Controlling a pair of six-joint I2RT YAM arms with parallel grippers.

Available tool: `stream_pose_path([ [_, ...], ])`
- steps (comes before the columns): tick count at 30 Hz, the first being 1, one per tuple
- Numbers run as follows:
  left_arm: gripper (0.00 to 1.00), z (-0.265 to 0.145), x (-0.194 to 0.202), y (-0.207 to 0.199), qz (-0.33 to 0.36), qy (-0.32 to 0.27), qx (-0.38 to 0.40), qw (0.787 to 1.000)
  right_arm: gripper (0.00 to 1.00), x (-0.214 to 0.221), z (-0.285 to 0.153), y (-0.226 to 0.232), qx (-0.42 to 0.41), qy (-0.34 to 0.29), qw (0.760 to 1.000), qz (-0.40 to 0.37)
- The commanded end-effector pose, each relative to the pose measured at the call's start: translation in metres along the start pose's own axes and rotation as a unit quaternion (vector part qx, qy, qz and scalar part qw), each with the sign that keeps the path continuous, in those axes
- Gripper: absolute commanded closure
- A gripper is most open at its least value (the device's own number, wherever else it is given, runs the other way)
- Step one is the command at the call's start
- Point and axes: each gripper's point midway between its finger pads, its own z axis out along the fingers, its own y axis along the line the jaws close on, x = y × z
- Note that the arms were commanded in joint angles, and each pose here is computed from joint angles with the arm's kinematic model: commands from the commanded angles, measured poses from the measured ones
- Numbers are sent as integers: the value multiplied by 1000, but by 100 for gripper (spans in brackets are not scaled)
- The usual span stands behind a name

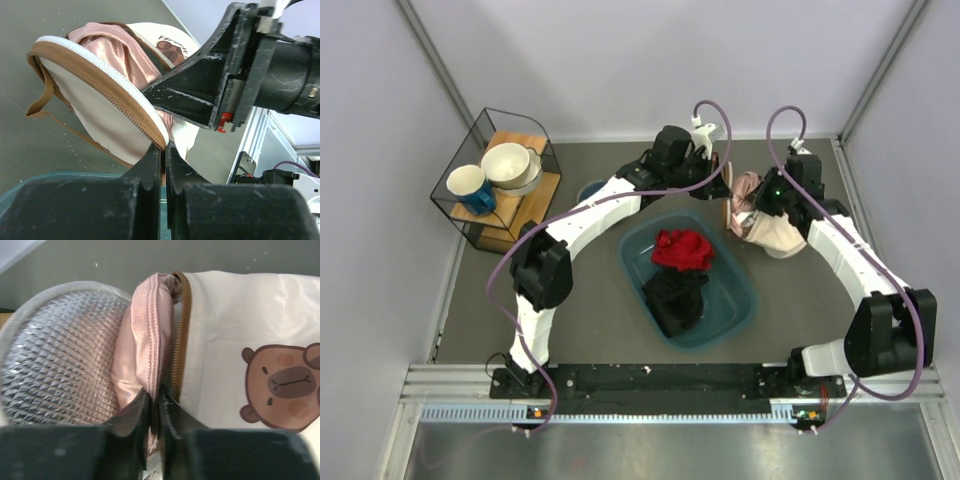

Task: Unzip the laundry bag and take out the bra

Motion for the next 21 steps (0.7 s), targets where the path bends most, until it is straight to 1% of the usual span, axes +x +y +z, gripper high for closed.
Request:
stream_pose_path([
  [1,100,-26,-38,-38,31,-53,37,997,66,-34,-32,28,-37,-55,997,-29],
  [2,100,-25,-38,-37,28,-52,37,998,40,-36,-38,36,-47,-47,997,-36],
  [4,100,-25,-39,-38,25,-53,39,998,30,-43,-52,46,-63,-52,996,-44],
  [5,100,-24,-38,-37,22,-52,38,998,30,-47,-59,51,-70,-59,995,-46],
  [9,100,-24,-38,-40,21,-52,40,998,32,-53,-80,45,-56,-103,992,-52],
  [10,100,-25,-38,-41,22,-52,40,998,35,-51,-82,43,-52,-105,992,-47],
  [12,100,-25,-38,-39,22,-53,39,998,40,-42,-82,34,-44,-103,993,-45],
  [13,100,-25,-38,-39,22,-53,39,998,44,-38,-82,31,-40,-102,993,-40],
  [15,100,-24,-37,-40,21,-52,39,998,48,-30,-78,25,-33,-94,994,-36],
  [16,100,-24,-38,-41,21,-52,40,998,53,-28,-76,22,-29,-90,995,-32],
  [18,100,-25,-39,-43,23,-53,42,997,56,-25,-75,24,-33,-83,996,-30],
  [21,100,-26,-38,-46,27,-51,43,997,57,-25,-75,32,-49,-75,996,-28],
])
